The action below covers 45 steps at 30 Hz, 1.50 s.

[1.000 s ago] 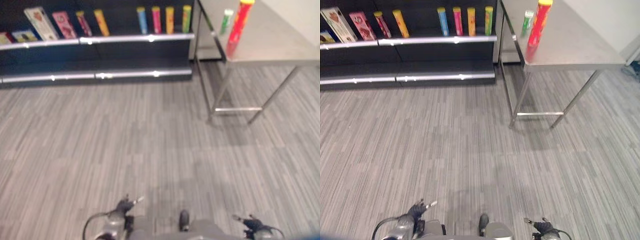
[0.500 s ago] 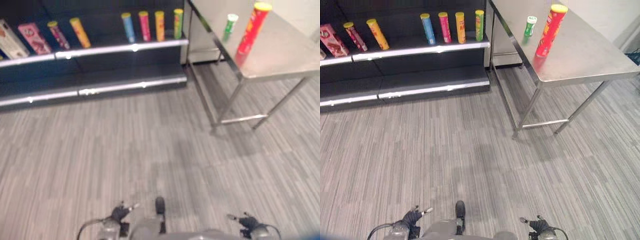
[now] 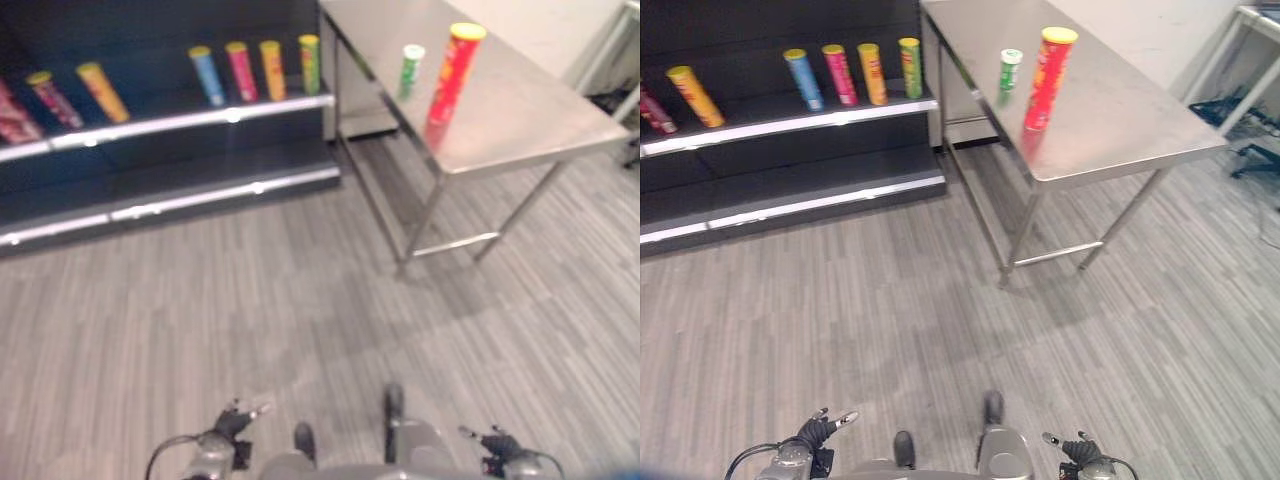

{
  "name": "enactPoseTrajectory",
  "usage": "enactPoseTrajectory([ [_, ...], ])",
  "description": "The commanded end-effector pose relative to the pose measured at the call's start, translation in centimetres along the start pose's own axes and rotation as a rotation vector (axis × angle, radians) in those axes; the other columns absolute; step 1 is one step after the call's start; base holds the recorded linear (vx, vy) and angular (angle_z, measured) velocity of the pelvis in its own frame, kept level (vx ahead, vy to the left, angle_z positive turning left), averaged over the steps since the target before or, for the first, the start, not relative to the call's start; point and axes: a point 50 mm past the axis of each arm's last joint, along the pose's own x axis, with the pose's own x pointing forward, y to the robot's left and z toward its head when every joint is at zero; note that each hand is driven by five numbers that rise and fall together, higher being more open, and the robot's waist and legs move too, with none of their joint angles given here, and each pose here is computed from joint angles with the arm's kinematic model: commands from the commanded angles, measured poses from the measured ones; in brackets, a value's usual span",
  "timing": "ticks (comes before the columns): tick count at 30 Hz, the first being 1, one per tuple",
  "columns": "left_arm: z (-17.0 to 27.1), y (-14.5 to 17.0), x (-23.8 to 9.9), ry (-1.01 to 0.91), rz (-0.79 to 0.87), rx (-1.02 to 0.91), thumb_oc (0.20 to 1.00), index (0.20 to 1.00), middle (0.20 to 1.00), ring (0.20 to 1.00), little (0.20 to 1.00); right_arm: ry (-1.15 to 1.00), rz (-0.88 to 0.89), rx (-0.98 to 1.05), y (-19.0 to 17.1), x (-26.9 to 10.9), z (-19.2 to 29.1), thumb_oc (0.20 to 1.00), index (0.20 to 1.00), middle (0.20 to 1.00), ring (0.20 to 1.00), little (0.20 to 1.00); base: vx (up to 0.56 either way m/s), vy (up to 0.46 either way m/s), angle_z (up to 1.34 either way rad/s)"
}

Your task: Put the goods on the table back onto the shelves and tidy them up.

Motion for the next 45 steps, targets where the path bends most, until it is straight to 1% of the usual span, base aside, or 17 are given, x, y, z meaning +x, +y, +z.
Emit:
enactPoseTrajectory([
  [1, 1.9, 1.3, 0.4, -0.066, 0.035, 0.031, 1.000, 1.000, 1.000, 1.000, 1.000, -0.071, -0.042, 0.014, -1.3, 0.4, 2.6, 1.000, 1.000, 1.000, 1.000, 1.000, 0.30, -0.063, -0.26],
  [6, 1.5, 0.9, 0.3, -0.055, 0.023, 0.035, 1.000, 1.000, 1.000, 1.000, 1.000, -0.051, -0.038, 0.001, -1.4, 0.3, 1.7, 1.000, 1.000, 1.000, 1.000, 1.000, 0.37, -0.112, 0.10],
  [10, 1.6, 0.5, 0.3, -0.058, 0.017, 0.005, 1.000, 1.000, 1.000, 1.000, 1.000, -0.061, -0.039, -0.010, -1.6, 0.3, 1.9, 1.000, 1.000, 1.000, 1.000, 1.000, 0.41, -0.187, 0.25],
  [16, 1.5, 0.1, 0.1, -0.065, 0.001, -0.053, 1.000, 1.000, 1.000, 1.000, 1.000, -0.152, -0.019, -0.033, -1.4, 0.3, 4.4, 1.000, 1.000, 1.000, 1.000, 1.000, 0.34, -0.200, 0.09],
  [19, 1.1, 0.0, 0.1, -0.050, 0.001, -0.048, 1.000, 1.000, 1.000, 1.000, 1.000, -0.155, -0.024, -0.051, -1.6, 0.4, 4.9, 1.000, 1.000, 1.000, 1.000, 1.000, 0.28, -0.105, -0.29],
  [25, 0.5, -0.5, -0.1, -0.040, -0.015, -0.022, 1.000, 1.000, 1.000, 1.000, 1.000, -0.158, -0.026, -0.067, -1.8, 0.4, 5.0, 1.000, 1.000, 1.000, 1.000, 1.000, 0.35, 0.080, -0.21],
  [32, -0.4, -0.7, -0.3, -0.019, -0.017, -0.009, 1.000, 1.000, 1.000, 1.000, 1.000, -0.148, -0.034, -0.099, -1.9, 0.4, 4.6, 1.000, 1.000, 1.000, 1.000, 1.000, 0.45, 0.251, -0.28],
  [36, -0.1, -0.3, -0.2, -0.024, 0.000, -0.016, 1.000, 1.000, 1.000, 1.000, 1.000, -0.143, -0.019, -0.099, -1.5, 0.4, 4.7, 1.000, 1.000, 1.000, 1.000, 1.000, 0.29, 0.246, -0.67],
  [40, 2.1, 1.9, 0.2, -0.090, 0.062, -0.023, 1.000, 1.000, 1.000, 1.000, 1.000, -0.160, -0.011, -0.058, -1.1, 0.4, 5.4, 1.000, 1.000, 1.000, 1.000, 1.000, 0.30, 0.305, -0.34],
  [45, 3.1, 2.7, 0.3, -0.117, 0.082, -0.010, 1.000, 1.000, 1.000, 1.000, 1.000, -0.144, -0.022, -0.026, -1.2, 0.4, 4.9, 1.000, 1.000, 1.000, 1.000, 1.000, 0.14, 0.120, -0.28],
])
